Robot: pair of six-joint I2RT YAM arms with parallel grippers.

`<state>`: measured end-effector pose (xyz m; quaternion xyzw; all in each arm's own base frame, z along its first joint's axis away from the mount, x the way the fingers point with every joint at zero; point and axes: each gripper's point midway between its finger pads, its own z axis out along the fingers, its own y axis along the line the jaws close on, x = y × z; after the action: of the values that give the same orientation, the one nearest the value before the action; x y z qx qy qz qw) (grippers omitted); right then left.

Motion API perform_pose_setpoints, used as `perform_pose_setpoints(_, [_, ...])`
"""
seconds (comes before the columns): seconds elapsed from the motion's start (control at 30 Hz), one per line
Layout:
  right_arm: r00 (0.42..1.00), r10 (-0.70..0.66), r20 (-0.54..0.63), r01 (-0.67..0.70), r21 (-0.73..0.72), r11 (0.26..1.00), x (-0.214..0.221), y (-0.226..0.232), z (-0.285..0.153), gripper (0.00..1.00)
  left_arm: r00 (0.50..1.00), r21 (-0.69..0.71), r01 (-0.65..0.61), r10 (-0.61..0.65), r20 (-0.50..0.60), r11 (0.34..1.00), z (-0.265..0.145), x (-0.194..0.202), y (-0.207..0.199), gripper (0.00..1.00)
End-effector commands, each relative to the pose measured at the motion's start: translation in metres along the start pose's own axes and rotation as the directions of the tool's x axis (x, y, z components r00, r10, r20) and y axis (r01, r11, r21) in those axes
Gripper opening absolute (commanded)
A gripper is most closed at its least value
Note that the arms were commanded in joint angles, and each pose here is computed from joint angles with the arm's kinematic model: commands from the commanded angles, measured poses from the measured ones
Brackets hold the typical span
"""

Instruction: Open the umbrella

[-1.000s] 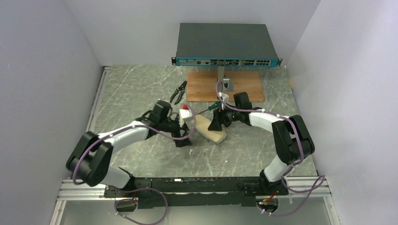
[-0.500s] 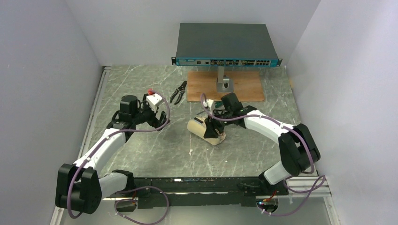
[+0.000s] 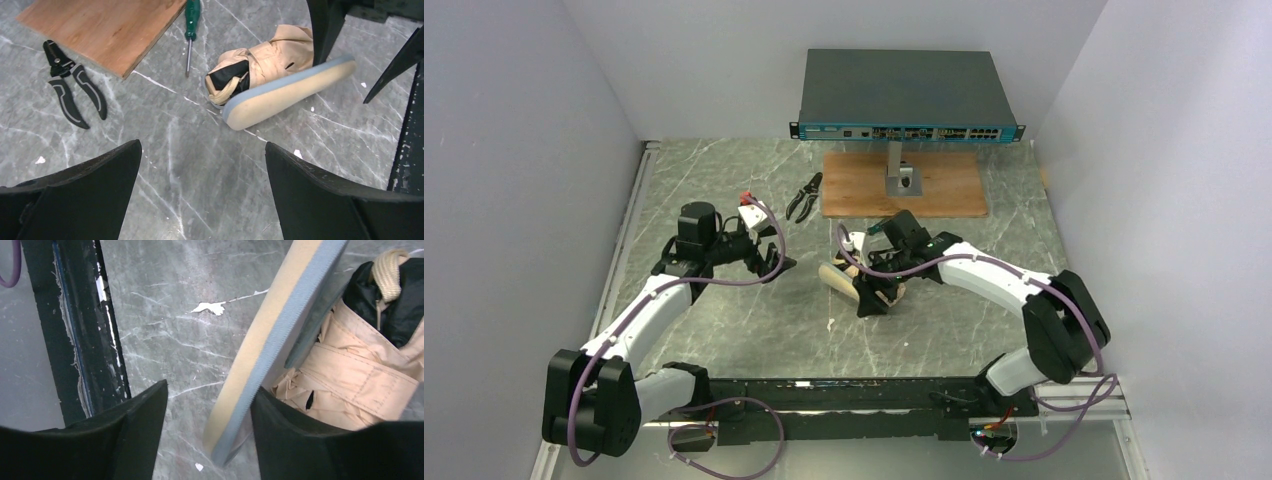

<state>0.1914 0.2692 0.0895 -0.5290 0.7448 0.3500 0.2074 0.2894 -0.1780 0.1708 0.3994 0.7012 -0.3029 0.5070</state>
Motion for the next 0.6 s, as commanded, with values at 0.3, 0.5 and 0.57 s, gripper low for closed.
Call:
perform_pose_setpoints(0.3, [0.986, 0.070, 0.153, -0.115, 0.309, 0.944, -0.037, -0.060, -0.059, 0.66, 0.994, 0.086, -0.014, 0.005, 0.109, 0.996, 0.001, -0.034, -0.013, 1.00])
perform_pose_setpoints(0.5, [0.989, 0.062, 0.137, -0.116, 0.431, 0.895, -0.037, -0.091, -0.072, 0.68, 0.993, 0.078, -0.014, 0.005, 0.114, 0.997, 0.003, -0.031, -0.010, 1.00])
perform_pose_setpoints(0.57, [0.992, 0.069, 0.108, -0.111, 0.448, 0.887, -0.030, -0.099, -0.064, 0.68, 0.994, 0.072, -0.017, 0.009, 0.108, 0.997, 0.003, -0.028, -0.010, 1.00])
